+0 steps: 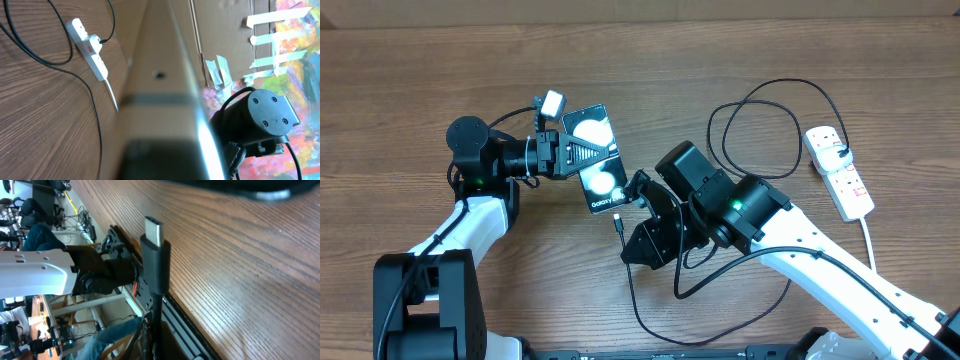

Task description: Plug charger to phone and switch on socket

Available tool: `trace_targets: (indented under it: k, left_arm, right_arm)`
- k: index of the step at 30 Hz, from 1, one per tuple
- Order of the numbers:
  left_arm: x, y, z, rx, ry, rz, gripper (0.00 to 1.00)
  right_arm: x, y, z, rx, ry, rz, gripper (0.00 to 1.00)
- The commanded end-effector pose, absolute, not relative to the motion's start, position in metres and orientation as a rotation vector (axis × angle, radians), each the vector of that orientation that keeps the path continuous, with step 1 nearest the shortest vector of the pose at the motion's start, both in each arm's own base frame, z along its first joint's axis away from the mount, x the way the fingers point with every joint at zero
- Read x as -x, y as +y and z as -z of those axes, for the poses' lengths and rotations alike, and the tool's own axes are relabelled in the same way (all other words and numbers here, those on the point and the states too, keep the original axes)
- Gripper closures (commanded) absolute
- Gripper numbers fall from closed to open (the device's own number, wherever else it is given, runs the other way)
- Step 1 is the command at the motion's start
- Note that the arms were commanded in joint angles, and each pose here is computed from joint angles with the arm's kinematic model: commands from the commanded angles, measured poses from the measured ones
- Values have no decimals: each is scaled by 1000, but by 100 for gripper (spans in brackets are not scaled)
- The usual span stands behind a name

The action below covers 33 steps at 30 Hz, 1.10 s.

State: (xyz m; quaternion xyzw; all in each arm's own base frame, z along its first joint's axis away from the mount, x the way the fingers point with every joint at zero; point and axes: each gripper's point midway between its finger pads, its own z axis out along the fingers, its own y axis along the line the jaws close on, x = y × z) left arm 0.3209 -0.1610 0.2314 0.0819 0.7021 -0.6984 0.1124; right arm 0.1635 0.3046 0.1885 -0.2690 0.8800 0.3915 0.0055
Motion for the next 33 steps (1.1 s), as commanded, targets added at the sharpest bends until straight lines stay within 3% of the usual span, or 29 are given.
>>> trace_targets:
  k: [1,33]
  left_arm:
    - [-320,-164,-239,-314,2046,2038,96]
    - [-317,-170,-239,-378,2024,2023,96]
  right_arm:
    - [-164,308,-188,872,2734,-1251,96]
    - [-167,310,-178,891,2750,-1239,96]
